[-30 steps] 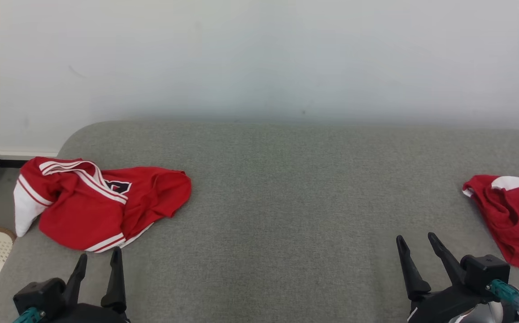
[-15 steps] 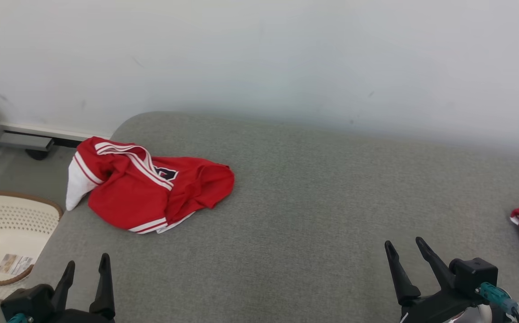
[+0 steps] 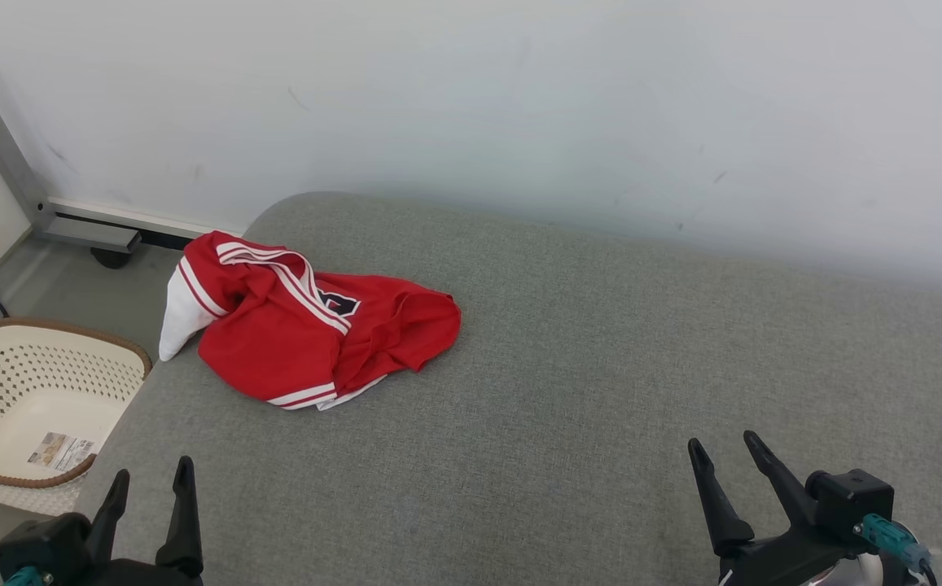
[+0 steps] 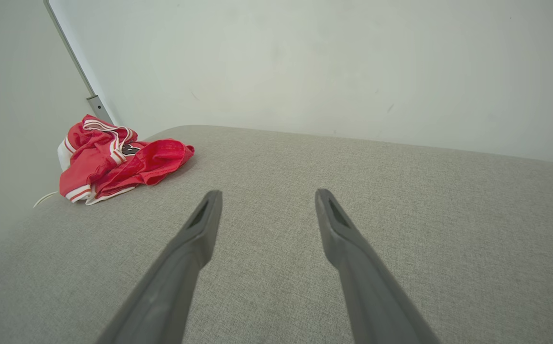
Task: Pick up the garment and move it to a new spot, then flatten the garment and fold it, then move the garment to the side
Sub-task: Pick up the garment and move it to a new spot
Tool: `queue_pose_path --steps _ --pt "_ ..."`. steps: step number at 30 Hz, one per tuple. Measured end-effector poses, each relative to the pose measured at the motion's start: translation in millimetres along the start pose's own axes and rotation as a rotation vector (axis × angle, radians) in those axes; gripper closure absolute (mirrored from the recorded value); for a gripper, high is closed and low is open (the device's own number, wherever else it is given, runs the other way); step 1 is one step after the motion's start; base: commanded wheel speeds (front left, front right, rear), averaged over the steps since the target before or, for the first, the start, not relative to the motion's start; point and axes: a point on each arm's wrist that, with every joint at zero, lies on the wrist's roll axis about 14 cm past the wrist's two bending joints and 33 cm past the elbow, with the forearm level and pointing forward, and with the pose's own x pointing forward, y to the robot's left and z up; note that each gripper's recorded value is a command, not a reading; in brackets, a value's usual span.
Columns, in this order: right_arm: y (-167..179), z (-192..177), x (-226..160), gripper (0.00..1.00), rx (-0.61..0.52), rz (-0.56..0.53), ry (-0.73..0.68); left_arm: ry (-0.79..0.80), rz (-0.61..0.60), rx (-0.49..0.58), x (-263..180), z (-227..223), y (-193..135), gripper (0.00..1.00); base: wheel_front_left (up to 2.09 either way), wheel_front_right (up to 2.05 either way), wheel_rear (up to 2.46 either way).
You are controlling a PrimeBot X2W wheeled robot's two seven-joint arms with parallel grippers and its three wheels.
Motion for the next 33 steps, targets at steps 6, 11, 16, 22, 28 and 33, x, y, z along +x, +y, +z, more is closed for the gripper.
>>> queue_pose_path --steps 6,11,16,22,28,33 --pt "2 -1 1 0.00 0.001 0.008 0.002 -0.009 -0.008 -0.013 1 2 -3 0.00 0.00 0.00 0.00" --pt "1 -1 1 0.00 0.002 0.003 -0.001 0.019 -0.035 -0.021 3 -6 -11 0.00 0.00 0.00 0.00" --pt "5 -7 4 0.00 -0.011 0.021 0.028 0.075 -0.092 0.021 16 -13 -22 0.00 0.00 0.00 0.00" --pt "5 -13 12 0.00 -0.016 0.030 0.056 0.267 -0.135 0.061 45 -35 -30 0.00 0.00 0.00 0.00" --pt "1 -23 23 0.00 -0.027 0.033 0.099 0.469 -0.144 0.094 84 -53 -41 0.00 0.00 0.00 0.00" --pt "-3 -27 26 0.00 -0.032 0.027 0.116 0.528 -0.140 0.125 105 -56 -43 0.00 0.00 0.00 0.00"
